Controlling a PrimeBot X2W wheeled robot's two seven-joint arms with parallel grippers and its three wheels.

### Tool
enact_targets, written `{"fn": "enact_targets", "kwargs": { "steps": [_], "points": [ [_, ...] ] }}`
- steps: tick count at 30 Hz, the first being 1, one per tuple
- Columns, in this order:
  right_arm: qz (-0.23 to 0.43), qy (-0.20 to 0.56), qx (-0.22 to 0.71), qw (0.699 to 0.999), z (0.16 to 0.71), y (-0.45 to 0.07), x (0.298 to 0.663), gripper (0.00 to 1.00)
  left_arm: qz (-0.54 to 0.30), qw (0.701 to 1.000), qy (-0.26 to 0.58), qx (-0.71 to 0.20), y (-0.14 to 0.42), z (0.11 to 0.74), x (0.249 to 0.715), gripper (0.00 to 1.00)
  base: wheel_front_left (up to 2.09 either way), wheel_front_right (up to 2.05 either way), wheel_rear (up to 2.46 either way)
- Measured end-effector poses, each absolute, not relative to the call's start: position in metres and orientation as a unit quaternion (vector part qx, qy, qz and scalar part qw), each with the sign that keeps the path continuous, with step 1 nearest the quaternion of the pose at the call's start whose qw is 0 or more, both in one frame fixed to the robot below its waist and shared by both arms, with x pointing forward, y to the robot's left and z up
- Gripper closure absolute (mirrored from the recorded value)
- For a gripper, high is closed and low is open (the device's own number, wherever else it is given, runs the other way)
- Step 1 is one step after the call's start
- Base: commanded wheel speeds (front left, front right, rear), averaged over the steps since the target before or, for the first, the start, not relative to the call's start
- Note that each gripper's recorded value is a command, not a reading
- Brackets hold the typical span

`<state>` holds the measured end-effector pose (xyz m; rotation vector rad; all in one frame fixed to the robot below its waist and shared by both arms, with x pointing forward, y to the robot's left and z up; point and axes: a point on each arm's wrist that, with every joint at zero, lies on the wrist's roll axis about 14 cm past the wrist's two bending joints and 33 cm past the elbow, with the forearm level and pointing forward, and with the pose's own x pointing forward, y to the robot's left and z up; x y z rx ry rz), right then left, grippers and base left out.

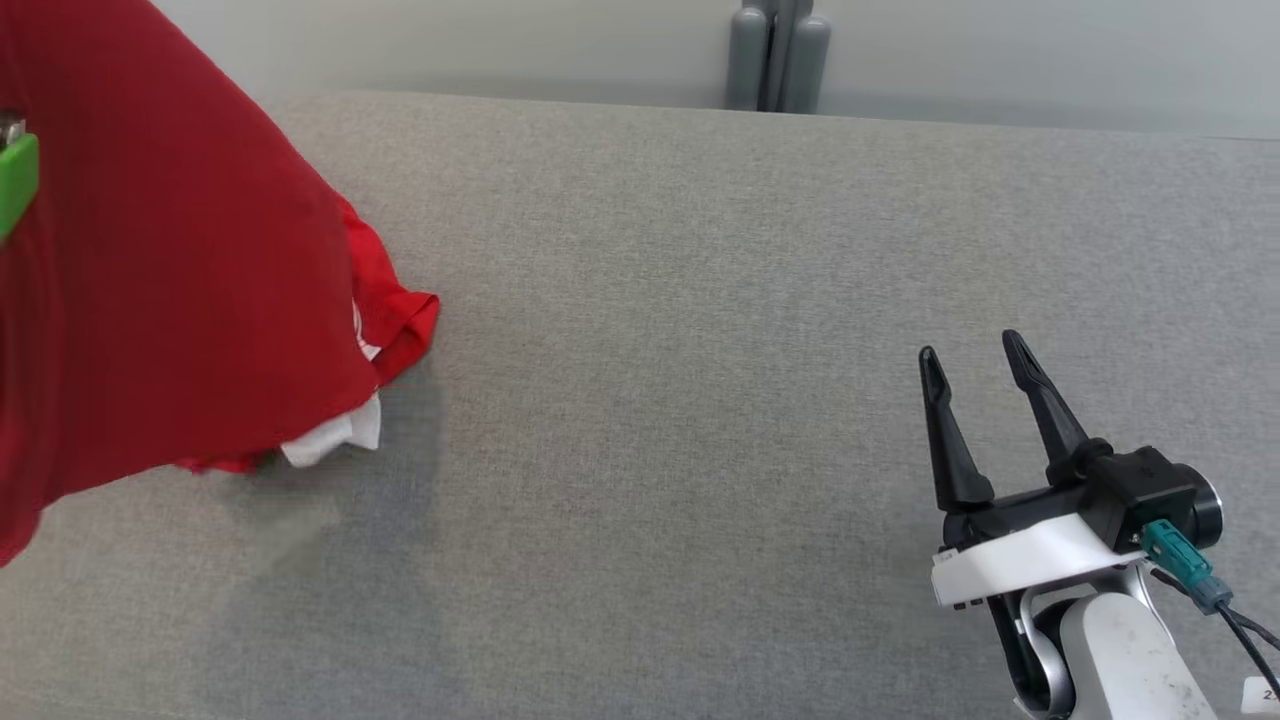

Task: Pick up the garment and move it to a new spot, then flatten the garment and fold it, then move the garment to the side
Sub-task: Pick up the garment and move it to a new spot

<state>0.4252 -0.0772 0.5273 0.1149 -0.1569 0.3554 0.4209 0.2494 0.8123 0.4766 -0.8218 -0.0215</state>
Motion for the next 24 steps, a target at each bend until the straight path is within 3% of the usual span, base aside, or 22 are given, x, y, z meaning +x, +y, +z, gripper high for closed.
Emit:
{"fn": "enact_targets", "kwargs": {
  "steps": [9,24],
  "points": [
    [0.114,-0.093,0.048,0.988,0.538,-0.123,0.416,0.00,-0.105,0.873,-0.442,0.178,0.181,0.821,0.421,1.00,0.00,0.00,0.00],
    [-0.006,-0.098,0.043,0.994,0.541,-0.207,0.393,0.00,-0.308,0.850,-0.417,0.094,0.034,0.775,0.455,1.00,0.00,0.00,0.00]
  ]
}}
